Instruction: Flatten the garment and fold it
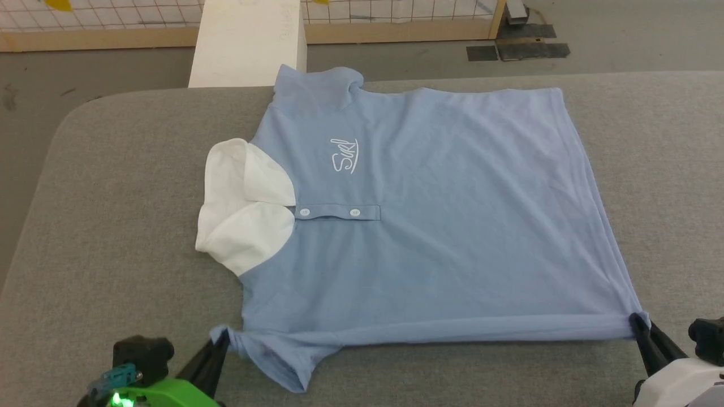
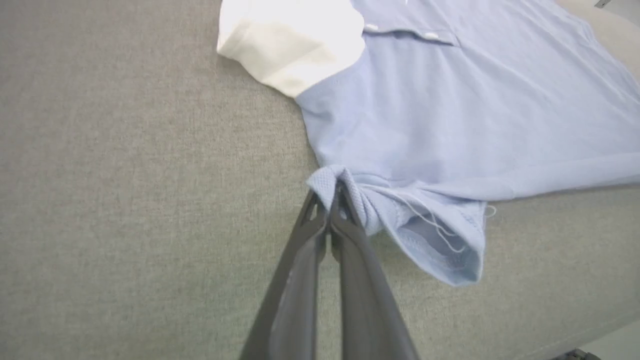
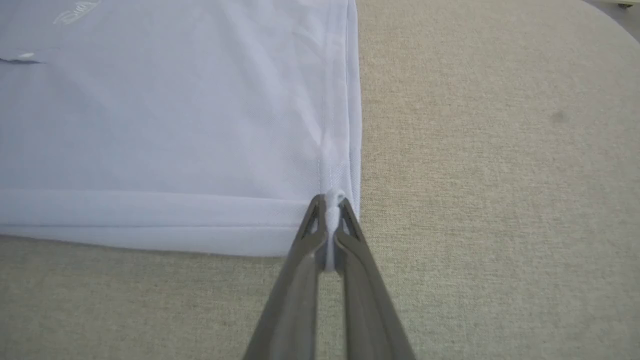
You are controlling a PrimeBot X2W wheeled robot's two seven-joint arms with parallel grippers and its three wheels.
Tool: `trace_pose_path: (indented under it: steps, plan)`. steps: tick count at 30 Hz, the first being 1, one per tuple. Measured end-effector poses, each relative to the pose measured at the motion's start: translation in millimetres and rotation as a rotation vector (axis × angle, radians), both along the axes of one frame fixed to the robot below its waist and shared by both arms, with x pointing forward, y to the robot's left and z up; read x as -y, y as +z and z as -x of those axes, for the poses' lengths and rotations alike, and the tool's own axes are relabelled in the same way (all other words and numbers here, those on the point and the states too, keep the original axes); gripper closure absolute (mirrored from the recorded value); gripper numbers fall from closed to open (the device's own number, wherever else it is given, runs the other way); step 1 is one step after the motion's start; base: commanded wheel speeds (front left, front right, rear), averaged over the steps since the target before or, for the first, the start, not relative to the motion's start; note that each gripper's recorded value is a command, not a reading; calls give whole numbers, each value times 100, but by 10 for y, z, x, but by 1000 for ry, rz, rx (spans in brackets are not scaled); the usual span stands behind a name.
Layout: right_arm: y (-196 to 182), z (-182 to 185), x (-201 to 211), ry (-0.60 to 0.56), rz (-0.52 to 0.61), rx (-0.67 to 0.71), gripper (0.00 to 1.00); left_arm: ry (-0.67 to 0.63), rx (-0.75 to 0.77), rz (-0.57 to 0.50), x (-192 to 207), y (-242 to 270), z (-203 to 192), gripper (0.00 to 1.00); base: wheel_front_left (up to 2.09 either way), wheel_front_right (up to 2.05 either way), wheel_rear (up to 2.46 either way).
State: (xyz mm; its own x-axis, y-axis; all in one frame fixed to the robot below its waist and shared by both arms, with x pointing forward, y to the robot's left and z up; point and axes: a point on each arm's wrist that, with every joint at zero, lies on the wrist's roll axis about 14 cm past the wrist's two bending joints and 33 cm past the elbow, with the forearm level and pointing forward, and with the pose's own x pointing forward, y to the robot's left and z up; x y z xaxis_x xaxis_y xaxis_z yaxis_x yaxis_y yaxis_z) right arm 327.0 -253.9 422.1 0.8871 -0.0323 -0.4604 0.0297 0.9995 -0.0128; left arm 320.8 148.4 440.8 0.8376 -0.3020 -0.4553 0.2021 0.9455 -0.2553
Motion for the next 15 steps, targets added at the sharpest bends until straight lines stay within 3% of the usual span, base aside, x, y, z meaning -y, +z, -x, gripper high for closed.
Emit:
trace_pose_path:
  steps: [5,15]
  plan:
    - [163,-92,-50,29,16,99,100,-47,253,-23,137,366,-382,100,0,0,0]
    - [487,-690,10,97,88,173,100,-216,428,-101,393,822,-1116,100,0,0,0]
